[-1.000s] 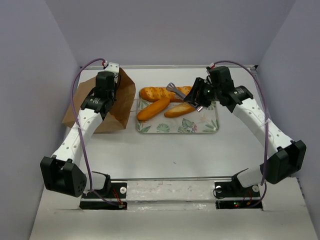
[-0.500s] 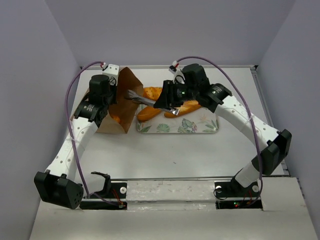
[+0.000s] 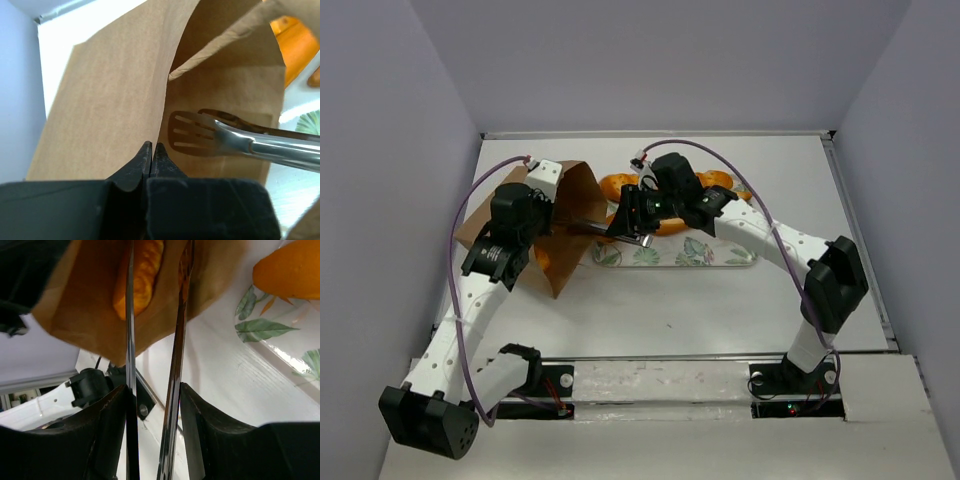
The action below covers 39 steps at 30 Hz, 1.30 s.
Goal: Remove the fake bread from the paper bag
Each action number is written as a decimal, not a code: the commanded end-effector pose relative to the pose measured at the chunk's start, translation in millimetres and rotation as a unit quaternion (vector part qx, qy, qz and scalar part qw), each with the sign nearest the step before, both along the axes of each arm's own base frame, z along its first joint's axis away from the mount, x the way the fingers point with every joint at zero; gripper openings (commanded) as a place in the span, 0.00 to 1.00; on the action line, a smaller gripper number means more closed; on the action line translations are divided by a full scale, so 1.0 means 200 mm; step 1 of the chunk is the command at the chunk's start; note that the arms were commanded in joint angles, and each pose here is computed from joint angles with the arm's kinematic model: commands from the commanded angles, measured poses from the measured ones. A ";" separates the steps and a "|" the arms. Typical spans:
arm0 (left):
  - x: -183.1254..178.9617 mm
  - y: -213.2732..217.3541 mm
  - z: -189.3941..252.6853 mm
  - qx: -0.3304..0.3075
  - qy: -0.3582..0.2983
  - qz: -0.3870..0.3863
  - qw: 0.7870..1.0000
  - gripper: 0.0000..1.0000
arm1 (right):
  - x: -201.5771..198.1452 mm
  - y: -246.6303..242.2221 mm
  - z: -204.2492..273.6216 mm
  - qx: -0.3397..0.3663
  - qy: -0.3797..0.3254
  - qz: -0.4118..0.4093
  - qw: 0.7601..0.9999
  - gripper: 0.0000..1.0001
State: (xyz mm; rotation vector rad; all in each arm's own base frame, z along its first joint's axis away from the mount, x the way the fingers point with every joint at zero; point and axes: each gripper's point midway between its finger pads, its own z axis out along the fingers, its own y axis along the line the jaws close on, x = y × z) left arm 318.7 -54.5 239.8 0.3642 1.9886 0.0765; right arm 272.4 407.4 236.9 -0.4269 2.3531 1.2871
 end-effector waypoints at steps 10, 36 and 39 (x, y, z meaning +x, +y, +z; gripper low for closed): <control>0.00 -0.04 0.17 -0.010 -0.070 -0.029 0.997 0.00 | 0.11 0.18 -0.07 0.092 -0.004 -0.016 0.996 0.52; 0.30 -0.15 0.15 0.008 -0.077 -0.048 0.996 0.00 | -0.03 0.21 -0.48 -0.017 -0.036 0.113 0.993 0.52; 0.27 -0.18 0.17 -0.012 -0.075 -0.054 0.996 0.00 | 0.01 0.28 -0.48 -0.006 -0.022 0.109 0.994 0.53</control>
